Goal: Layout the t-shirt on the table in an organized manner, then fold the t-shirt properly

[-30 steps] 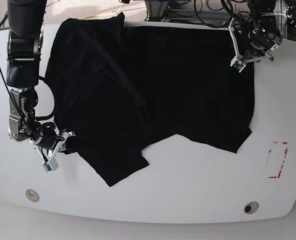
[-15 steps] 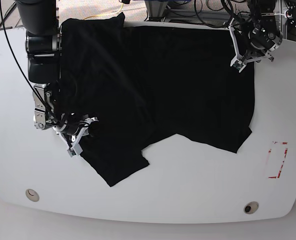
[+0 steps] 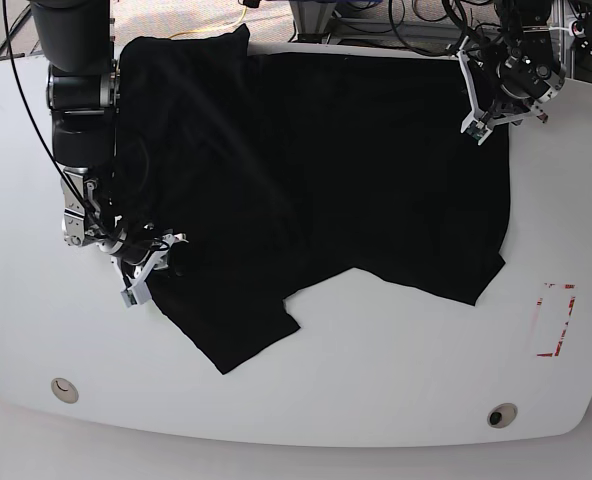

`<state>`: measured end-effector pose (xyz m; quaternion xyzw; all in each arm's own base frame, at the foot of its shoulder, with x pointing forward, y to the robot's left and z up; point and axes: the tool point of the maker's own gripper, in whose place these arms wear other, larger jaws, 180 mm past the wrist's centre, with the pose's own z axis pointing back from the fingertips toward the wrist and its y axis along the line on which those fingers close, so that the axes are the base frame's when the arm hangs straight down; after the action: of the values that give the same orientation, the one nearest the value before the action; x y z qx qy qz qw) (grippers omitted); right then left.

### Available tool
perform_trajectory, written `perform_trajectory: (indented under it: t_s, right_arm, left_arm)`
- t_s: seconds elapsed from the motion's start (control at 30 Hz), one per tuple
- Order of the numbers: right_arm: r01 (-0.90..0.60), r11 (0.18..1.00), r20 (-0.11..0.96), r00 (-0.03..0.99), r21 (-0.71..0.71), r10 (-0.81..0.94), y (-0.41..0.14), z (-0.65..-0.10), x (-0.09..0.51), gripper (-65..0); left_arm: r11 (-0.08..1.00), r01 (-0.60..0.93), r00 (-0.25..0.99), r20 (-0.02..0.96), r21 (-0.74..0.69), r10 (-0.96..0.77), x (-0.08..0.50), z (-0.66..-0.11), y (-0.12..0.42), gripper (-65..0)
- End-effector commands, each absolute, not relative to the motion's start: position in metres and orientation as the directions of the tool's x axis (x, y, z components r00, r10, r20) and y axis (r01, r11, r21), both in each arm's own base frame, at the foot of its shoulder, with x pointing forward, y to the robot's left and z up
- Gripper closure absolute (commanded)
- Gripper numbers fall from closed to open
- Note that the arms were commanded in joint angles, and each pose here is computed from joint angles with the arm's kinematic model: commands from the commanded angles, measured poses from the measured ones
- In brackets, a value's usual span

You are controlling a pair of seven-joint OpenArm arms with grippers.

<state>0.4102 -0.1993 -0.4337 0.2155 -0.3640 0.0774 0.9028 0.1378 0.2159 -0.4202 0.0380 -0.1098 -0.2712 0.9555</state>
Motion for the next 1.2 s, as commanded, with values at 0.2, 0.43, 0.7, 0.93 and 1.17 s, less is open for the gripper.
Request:
perform_trajectory:
  t_s: [0.2,0.43,0.7,0.93,1.17]
  right_arm:
    - [-0.212,0.952,0.624,0.781,0.223,0.028,-0.263,-0.442,0.398,-12.4]
    - [-0.19,0.962,0.644,0.764,0.194,0.021,-0.283,-0.435,0.4,-12.4]
    - [-0.162,0.967,0.652,0.758,0.194,-0.004,-0.294,-0.43,0.401,-12.4]
    - [-0.152,0.969,0.654,0.757,0.197,-0.014,-0.298,-0.427,0.402,-12.4]
    - [-0.158,0.967,0.661,0.75,0.199,-0.014,-0.294,-0.423,0.408,-12.4]
  left_arm:
    - [0.839,0.518,0.837,0.104,0.164,-0.537,0.125,-0.422,0.231,-28.6]
    - [0.833,0.524,0.833,0.097,0.177,-0.545,0.127,-0.42,0.236,-28.6]
    - [0.834,0.523,0.834,0.098,0.177,-0.544,0.127,-0.42,0.237,-28.8]
    - [0.828,0.524,0.823,0.131,0.199,-0.552,0.136,-0.411,0.234,-29.2]
    - [0.824,0.505,0.803,0.209,0.256,-0.558,0.172,-0.392,0.233,-30.7]
